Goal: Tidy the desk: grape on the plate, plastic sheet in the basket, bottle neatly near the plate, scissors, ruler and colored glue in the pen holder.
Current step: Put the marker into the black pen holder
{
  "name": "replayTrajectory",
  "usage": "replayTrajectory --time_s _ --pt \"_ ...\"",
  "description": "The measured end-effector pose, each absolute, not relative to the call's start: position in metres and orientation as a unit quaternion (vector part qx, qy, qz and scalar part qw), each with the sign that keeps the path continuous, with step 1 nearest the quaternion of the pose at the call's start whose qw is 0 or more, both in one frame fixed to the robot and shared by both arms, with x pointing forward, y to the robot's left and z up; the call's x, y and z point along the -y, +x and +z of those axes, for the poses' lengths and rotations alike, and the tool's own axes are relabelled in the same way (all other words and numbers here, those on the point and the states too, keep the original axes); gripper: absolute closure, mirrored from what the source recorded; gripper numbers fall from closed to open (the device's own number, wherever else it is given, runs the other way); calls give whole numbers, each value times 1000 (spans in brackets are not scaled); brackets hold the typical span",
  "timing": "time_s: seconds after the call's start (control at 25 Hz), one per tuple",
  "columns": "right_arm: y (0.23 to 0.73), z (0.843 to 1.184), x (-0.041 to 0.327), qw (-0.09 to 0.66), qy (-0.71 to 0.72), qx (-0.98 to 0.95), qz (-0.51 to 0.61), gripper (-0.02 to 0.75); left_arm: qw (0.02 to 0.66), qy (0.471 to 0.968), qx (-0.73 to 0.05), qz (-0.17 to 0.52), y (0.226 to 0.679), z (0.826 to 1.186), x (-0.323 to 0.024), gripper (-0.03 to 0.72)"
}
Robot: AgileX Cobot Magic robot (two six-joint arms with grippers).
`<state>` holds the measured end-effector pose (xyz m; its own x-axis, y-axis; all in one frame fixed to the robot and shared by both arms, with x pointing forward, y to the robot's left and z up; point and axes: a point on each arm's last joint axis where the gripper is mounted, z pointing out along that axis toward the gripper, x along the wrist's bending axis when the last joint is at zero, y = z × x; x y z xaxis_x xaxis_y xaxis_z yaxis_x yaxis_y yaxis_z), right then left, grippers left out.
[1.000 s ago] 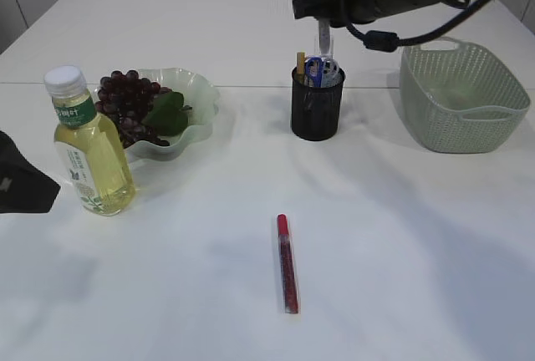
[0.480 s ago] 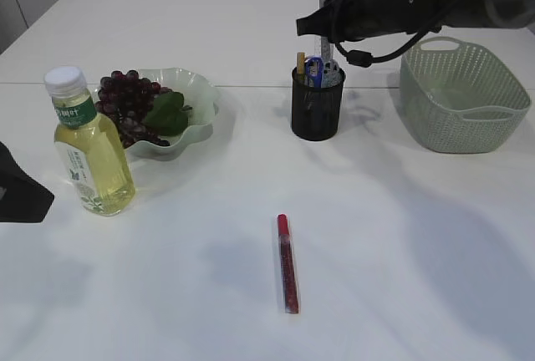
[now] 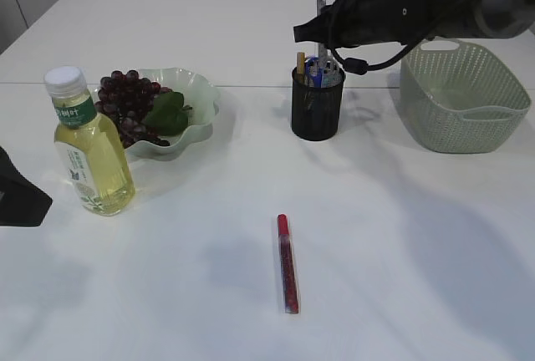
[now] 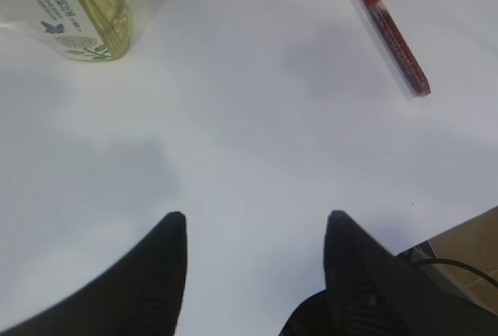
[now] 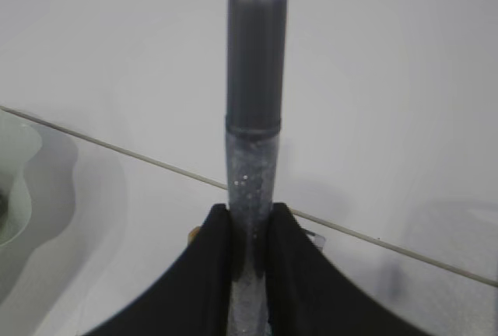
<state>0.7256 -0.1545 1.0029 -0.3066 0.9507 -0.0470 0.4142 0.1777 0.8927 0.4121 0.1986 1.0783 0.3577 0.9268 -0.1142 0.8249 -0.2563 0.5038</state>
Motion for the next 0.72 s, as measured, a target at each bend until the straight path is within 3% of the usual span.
replayTrajectory --time_s 0.52,0.64,0.72 --pt "729 985 153 313 499 -701 401 592 246 786 -558 102 412 1078 -199 273" --pt "729 985 153 313 499 -701 401 538 245 786 -558 102 412 1078 -199 273" --pt "729 984 153 311 500 -703 398 449 245 787 -558 102 412 1078 -199 273"
